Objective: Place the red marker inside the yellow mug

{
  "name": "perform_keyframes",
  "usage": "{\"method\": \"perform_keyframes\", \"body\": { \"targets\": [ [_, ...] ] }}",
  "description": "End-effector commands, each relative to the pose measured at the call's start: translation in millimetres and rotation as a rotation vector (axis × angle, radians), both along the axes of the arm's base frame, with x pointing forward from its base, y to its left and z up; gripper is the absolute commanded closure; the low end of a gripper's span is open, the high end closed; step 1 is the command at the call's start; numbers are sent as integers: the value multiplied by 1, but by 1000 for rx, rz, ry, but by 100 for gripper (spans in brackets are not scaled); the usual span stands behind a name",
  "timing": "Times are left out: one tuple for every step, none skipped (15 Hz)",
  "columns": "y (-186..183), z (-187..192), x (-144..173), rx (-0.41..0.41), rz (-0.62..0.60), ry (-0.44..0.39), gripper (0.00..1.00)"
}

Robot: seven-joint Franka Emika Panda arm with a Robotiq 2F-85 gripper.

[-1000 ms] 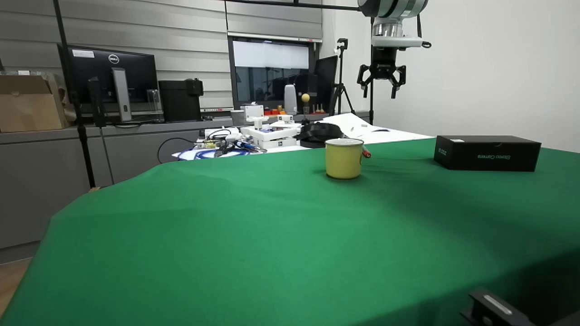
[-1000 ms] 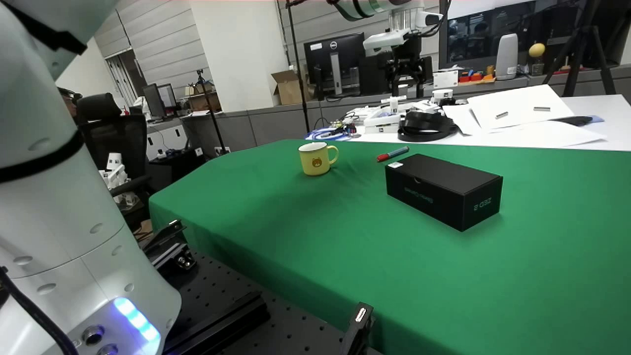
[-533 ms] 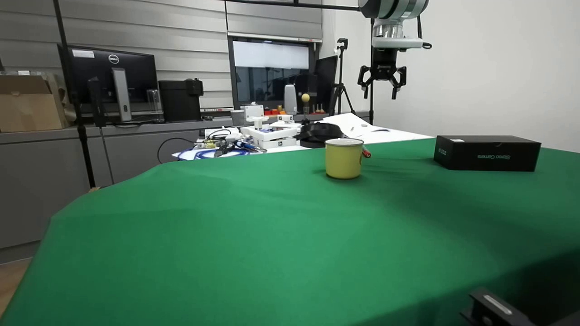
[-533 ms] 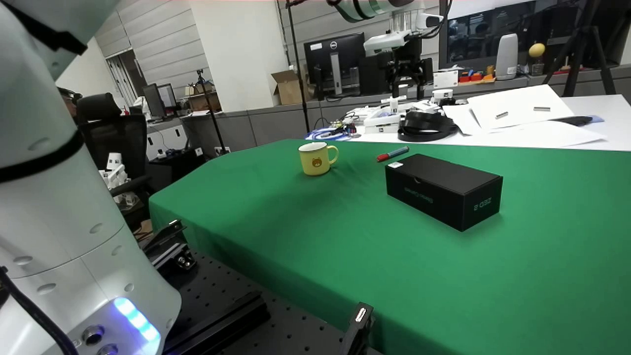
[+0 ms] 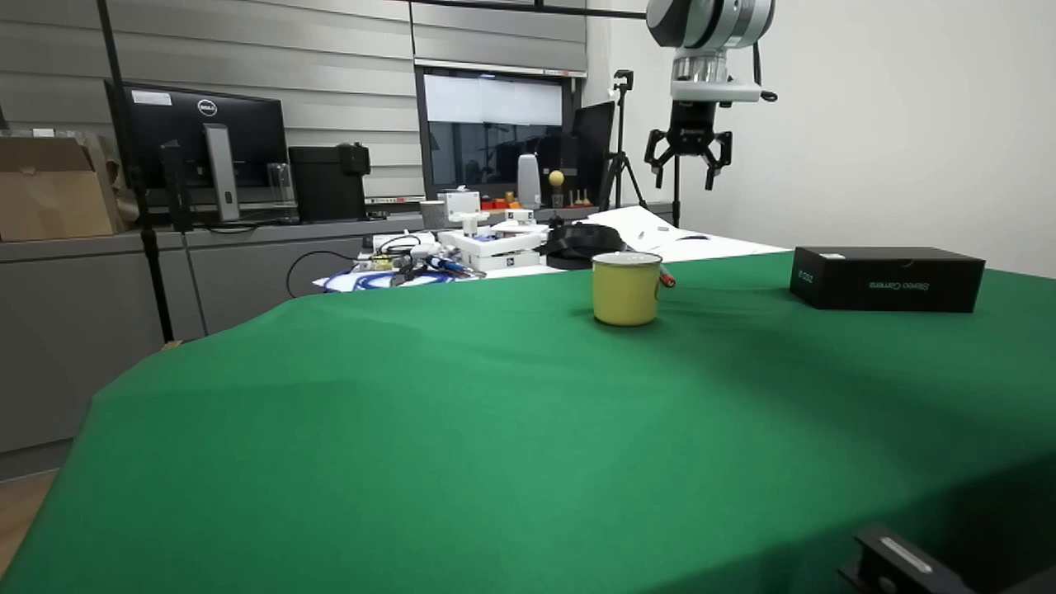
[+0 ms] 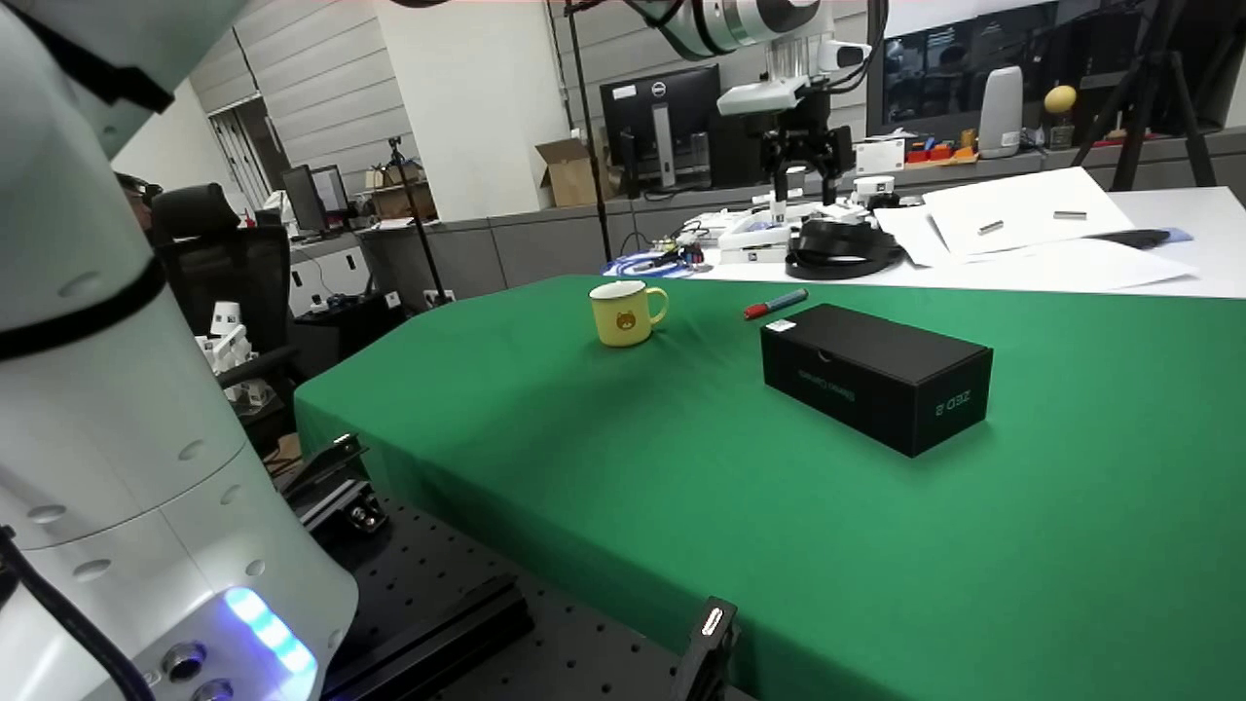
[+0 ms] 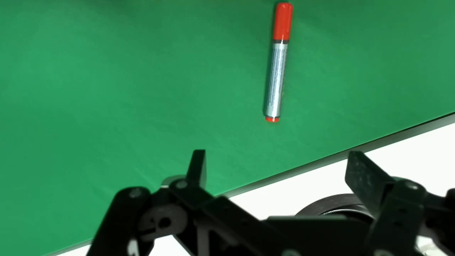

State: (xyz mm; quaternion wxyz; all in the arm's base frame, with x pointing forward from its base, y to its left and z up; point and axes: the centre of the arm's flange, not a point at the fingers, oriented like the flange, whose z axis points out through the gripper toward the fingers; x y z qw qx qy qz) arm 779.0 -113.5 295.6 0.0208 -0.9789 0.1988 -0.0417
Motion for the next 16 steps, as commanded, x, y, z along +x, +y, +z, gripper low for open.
{"method": "perform_keyframes", "body": {
  "targets": [
    [14,-25,6,-9,-12,-30,0],
    [18,-33,7,-4,0,-32,0],
    [21,-41,8,-4,4,-38,0],
    [25,-49,9,2,11,-31,0],
    [28,-56,9,5,16,-28,0],
    [31,-64,9,9,22,-20,0],
    [33,-70,9,12,27,-12,0],
    [36,-77,8,16,31,-2,0],
    [38,-83,8,19,33,7,0],
    [40,-88,7,21,36,15,0],
    [41,-93,7,24,39,21,0],
    [42,-97,6,25,41,27,0],
    [43,-102,6,29,41,35,0],
    [45,-107,6,31,43,43,0],
    [46,-112,5,34,45,48,0],
    [47,-116,4,34,46,51,0]
  ]
}}
